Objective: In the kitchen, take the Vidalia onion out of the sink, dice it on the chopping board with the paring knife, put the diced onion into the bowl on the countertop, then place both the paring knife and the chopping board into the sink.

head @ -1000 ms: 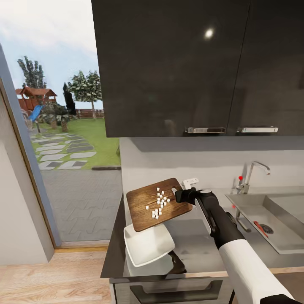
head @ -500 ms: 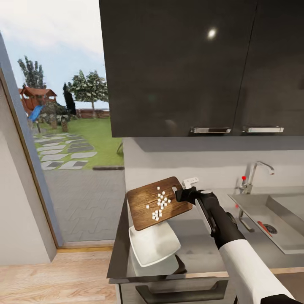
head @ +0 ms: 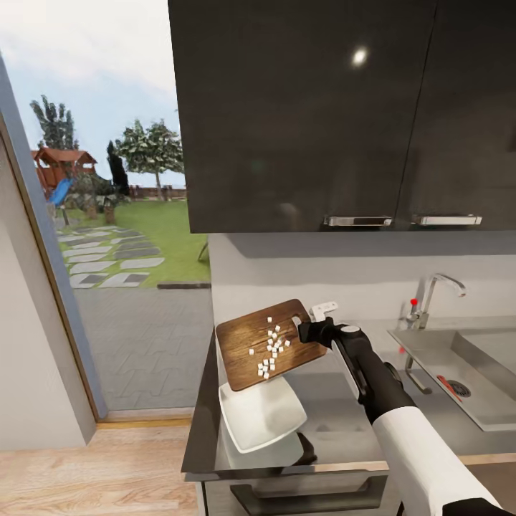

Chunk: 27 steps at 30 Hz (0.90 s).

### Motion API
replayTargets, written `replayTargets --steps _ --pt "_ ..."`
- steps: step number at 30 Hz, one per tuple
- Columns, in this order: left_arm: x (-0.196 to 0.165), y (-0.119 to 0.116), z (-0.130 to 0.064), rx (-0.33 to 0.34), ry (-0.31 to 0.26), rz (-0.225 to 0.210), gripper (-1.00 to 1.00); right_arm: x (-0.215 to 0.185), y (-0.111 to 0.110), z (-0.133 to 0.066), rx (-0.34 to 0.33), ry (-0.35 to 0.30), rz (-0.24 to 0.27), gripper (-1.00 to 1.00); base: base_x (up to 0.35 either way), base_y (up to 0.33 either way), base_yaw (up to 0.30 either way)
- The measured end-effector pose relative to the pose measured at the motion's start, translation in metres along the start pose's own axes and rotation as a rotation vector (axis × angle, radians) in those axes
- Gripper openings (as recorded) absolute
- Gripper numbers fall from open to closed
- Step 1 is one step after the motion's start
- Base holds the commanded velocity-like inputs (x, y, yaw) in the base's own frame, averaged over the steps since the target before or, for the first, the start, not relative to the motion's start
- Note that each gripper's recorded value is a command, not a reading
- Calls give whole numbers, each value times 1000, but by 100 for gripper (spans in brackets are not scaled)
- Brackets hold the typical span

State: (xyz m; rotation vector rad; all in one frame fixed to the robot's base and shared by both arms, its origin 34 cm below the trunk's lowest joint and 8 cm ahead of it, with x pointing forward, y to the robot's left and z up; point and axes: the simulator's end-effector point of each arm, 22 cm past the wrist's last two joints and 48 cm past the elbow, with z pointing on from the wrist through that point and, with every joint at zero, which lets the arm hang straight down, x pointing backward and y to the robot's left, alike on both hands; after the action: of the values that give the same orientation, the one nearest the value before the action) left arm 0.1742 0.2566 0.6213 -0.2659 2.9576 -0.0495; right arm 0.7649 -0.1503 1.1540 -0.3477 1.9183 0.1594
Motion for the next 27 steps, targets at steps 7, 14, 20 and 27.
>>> replayTargets --steps 7,14,20,27 --pt "0 0 0 0 0 0 100 -1 -1 1 0 -14 -4 -100 0 0 0" --pt "0 0 0 0 0 0 100 4 -2 5 3 -25 -20 -100 0 0 0" --pt "0 0 0 0 0 0 100 4 -7 7 33 -37 -97 -100 0 0 0" --pt "0 0 0 0 0 0 100 6 -5 9 30 -43 -109 -100 0 0 0"
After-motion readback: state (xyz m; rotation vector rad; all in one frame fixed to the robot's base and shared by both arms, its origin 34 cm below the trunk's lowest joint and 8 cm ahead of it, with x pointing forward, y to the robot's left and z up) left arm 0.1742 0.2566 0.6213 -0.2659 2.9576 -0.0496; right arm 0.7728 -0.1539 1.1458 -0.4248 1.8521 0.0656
